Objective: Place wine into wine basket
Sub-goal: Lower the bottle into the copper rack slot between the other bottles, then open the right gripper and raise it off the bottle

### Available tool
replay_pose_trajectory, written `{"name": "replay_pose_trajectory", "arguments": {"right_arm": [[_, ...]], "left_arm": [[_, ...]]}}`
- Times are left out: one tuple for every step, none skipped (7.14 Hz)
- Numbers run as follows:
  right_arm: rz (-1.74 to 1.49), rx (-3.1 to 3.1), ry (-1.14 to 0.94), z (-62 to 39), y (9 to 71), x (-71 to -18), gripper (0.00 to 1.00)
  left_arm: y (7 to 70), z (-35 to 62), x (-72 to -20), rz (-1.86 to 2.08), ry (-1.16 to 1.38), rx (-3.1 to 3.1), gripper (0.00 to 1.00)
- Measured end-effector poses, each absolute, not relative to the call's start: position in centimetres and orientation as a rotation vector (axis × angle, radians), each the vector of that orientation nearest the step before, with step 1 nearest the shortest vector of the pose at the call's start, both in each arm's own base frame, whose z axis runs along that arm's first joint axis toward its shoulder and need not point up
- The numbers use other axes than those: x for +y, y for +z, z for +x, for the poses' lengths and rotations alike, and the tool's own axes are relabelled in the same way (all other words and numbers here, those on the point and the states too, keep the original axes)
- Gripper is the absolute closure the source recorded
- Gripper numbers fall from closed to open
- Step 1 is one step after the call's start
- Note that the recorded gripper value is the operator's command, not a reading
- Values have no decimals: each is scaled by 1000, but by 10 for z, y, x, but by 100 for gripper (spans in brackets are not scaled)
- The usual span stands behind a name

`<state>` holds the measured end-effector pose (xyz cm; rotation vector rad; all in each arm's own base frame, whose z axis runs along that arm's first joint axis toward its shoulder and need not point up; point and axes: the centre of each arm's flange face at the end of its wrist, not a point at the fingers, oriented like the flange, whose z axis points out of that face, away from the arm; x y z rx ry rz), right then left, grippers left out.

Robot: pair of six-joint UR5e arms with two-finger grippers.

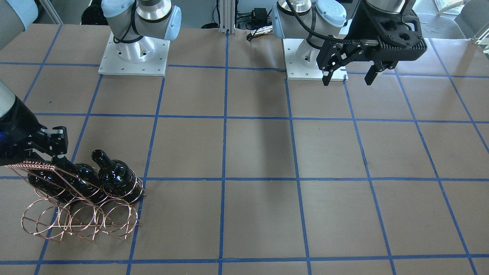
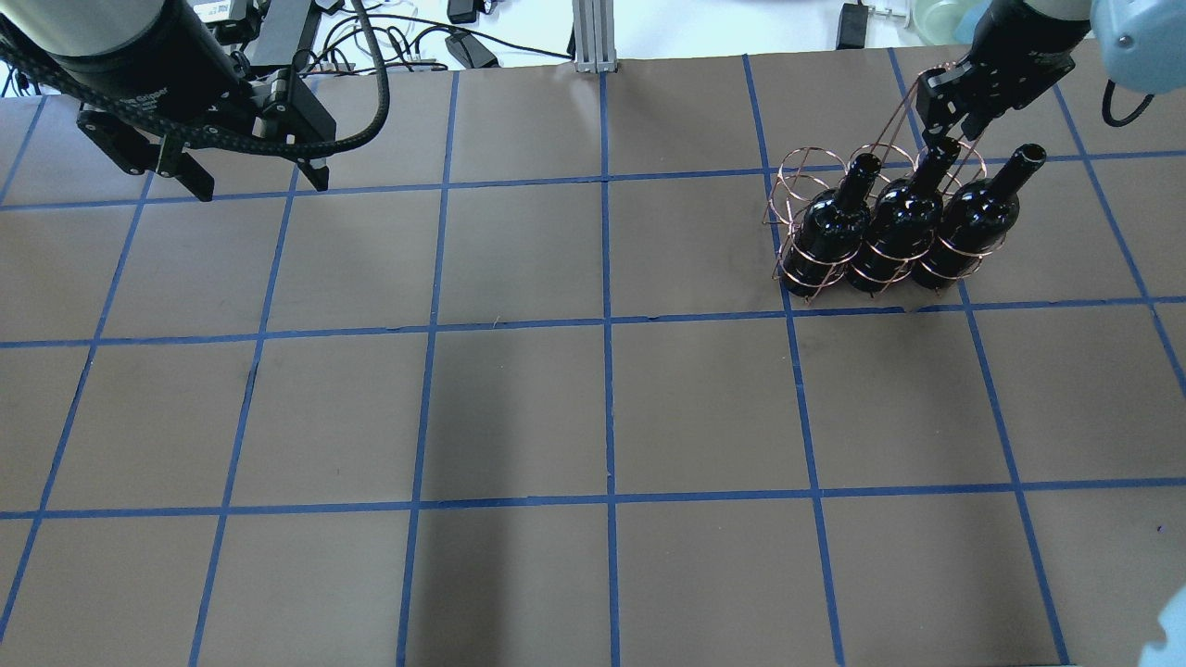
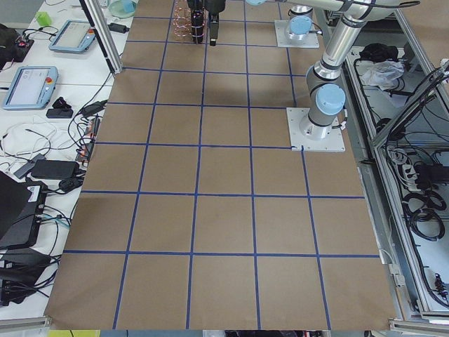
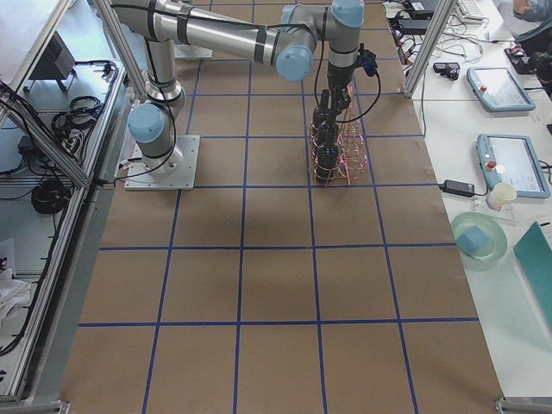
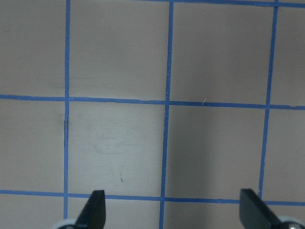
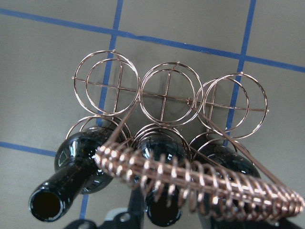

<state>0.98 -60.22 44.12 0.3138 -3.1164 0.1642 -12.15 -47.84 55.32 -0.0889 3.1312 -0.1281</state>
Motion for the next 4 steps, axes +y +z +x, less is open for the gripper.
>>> {"name": "replay_pose_trajectory", "arguments": {"right_arm": [[313, -3113, 181, 11, 449, -599, 0], [307, -3109, 204, 13, 465, -591, 0], [299, -3105, 221, 19, 486, -576, 0], [280, -3105, 221, 30, 509, -555, 0]], "left_arm": [[553, -121, -479, -90, -129, 3130, 0], [553, -121, -479, -90, -129, 3130, 0], [553, -120, -479, -90, -128, 3130, 0], [553, -119, -479, -92, -128, 3129, 0]]}}
